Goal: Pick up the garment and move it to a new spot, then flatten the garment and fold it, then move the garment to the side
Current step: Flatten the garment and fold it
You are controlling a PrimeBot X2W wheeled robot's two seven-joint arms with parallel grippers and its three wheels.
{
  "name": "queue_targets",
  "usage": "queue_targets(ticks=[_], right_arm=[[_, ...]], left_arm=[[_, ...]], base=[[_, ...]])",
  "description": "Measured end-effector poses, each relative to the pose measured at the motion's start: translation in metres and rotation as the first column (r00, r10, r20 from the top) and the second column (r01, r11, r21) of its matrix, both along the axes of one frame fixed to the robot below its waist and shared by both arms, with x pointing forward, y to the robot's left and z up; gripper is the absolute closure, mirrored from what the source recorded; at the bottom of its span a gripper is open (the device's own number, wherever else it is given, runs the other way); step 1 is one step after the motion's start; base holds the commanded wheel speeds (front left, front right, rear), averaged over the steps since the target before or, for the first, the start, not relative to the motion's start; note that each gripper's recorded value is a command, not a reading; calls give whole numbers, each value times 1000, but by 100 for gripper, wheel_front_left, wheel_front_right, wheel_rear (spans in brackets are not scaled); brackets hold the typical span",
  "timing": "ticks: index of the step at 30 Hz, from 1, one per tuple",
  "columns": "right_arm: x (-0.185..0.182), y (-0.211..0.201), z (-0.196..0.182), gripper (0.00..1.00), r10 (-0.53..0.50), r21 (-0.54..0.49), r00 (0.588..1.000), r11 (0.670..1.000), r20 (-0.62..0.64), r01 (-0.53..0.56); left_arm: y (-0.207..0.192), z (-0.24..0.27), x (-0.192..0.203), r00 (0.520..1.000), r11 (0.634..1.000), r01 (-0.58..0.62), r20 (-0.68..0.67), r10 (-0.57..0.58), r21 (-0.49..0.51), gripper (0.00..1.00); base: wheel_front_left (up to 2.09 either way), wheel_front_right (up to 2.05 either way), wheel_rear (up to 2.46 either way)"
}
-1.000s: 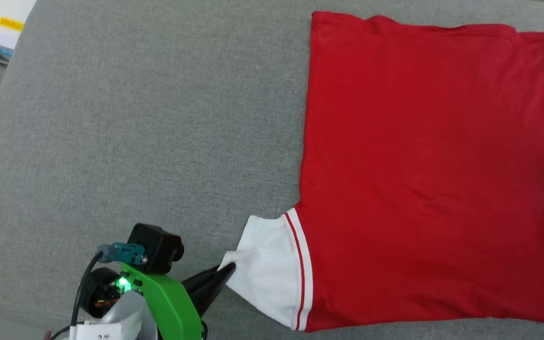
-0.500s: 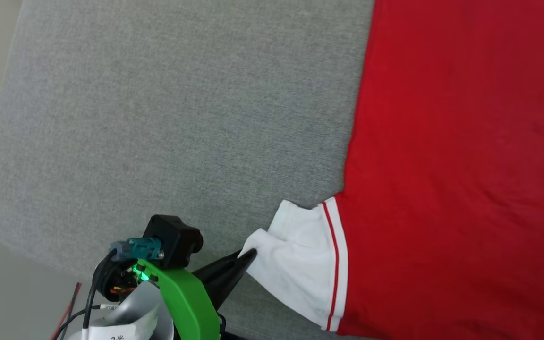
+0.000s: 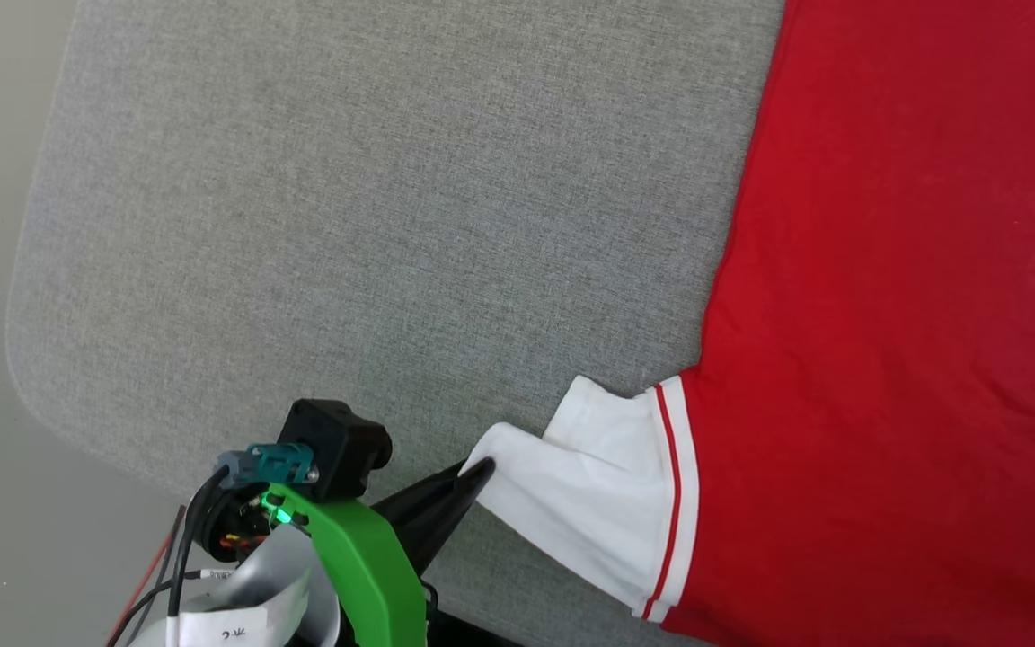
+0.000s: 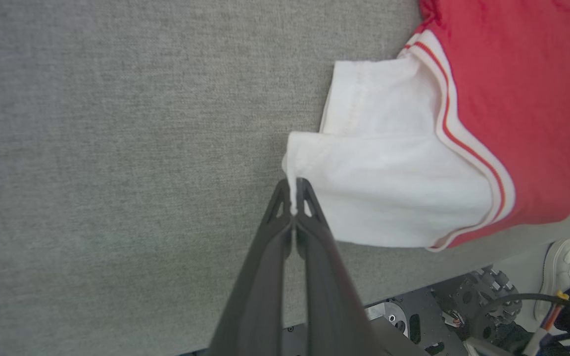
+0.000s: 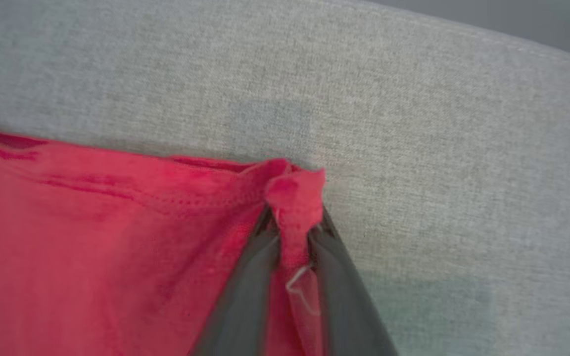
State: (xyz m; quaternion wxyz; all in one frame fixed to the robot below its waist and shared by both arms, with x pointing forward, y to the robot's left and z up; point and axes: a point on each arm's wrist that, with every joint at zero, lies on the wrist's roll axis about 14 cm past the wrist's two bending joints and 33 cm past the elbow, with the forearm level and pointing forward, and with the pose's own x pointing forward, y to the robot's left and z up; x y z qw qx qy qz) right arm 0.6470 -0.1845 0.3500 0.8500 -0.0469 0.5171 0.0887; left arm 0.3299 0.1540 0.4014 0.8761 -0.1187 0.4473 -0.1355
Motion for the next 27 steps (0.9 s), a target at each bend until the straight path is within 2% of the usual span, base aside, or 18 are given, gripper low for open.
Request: queue_targets(ticks=[11, 20, 27], right_arm=[[-22, -13, 8, 100, -13, -16, 1000, 1000, 12, 13], [-71, -53, 22, 100, -93, -42, 996, 995, 3, 93], [-125, -83, 30, 100, -169, -40, 985, 985, -21, 168]], left_arm=[[-1, 15, 2, 998, 1000, 7, 61, -7, -1, 100], [2, 39, 5, 988, 1000, -4, 153, 5, -6, 100], [2, 50, 2, 982, 1000, -4, 190, 7, -16, 100]], base=[[0, 0, 0], [0, 0, 0], [0, 0, 0]])
